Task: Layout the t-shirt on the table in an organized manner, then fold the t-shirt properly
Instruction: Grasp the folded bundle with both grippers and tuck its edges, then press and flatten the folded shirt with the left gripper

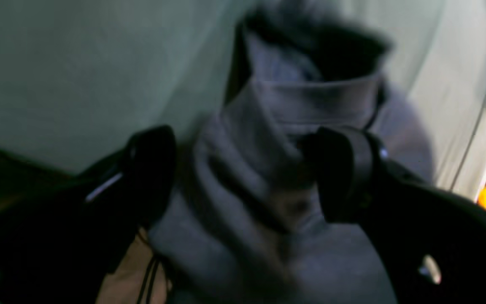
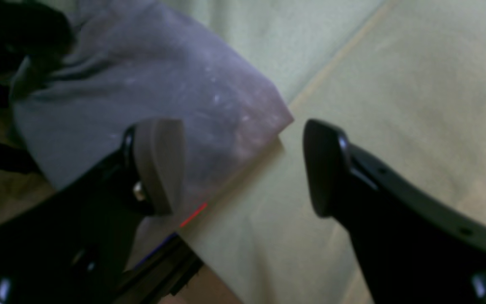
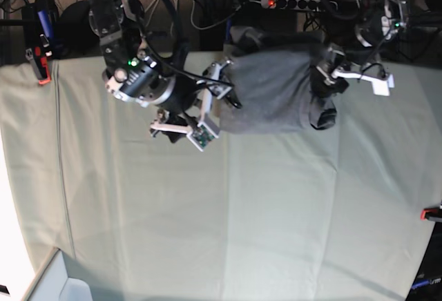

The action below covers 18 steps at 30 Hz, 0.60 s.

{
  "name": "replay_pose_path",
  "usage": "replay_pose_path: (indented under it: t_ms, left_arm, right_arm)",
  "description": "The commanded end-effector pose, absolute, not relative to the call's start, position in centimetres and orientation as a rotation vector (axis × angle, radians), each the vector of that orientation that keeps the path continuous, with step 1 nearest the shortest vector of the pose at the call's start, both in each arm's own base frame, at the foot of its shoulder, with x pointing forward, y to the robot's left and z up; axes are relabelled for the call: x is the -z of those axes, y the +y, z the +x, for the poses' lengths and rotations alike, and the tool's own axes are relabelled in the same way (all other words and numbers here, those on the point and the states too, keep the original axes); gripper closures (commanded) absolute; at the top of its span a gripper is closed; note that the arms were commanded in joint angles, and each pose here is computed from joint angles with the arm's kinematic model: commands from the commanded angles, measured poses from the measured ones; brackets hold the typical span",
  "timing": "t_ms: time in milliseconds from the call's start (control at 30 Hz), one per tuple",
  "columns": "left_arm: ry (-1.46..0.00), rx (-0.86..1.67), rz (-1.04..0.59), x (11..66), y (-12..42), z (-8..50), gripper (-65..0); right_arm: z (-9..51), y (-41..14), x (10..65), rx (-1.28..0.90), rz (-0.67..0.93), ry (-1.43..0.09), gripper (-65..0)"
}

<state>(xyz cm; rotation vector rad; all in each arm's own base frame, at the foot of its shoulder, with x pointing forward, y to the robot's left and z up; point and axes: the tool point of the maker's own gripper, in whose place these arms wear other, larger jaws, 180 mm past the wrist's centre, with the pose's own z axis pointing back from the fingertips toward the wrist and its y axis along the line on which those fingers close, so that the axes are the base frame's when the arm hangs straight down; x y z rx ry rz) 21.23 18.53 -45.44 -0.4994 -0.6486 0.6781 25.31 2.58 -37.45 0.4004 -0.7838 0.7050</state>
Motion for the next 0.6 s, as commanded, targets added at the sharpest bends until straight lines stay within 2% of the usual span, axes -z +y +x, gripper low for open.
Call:
replay_pose_path:
  t_ms: [0, 167, 233, 267, 333, 433, 567]
  left_arm:
    - [-0.643, -0.656, -0.506, 45.4, 18.1, 21.6, -49.8]
    - [-0.586, -0.527, -0.475, 46.9, 15.3, 21.9, -49.3]
    - [-0.574, -0.475, -0.474, 47.1, 14.2, 21.9, -45.2]
    - [-0.570, -0.456, -0.472, 47.2, 13.8, 21.9, -40.2]
    - [-0.563, -0.434, -0.472, 47.3, 13.4, 21.8, -26.0]
    - [-0.578, -0.393, -0.450, 47.0, 13.5, 23.0, -0.2]
    - [-0.607, -0.243, -0.377, 46.4, 13.0, 25.2, -1.0]
  right_arm:
    - [25.9, 3.2, 36.1, -0.714, 0.428, -0.837, -44.1]
    - [25.9, 3.3, 36.1, -0.716, 0.428, -0.837, -44.1]
    - [25.9, 3.3, 36.0, -0.715, 0.430, -0.838, -44.1]
    - [25.9, 3.3, 36.0, -0.713, 0.430, -0.839, -44.1]
    - [26.0, 3.3, 35.9, -0.712, 0.428, -0.842, -44.1]
    - [26.3, 3.2, 35.8, -0.711, 0.425, -0.848, -44.1]
    - [26.8, 2.9, 35.5, -0.717, 0.413, -0.859, -44.1]
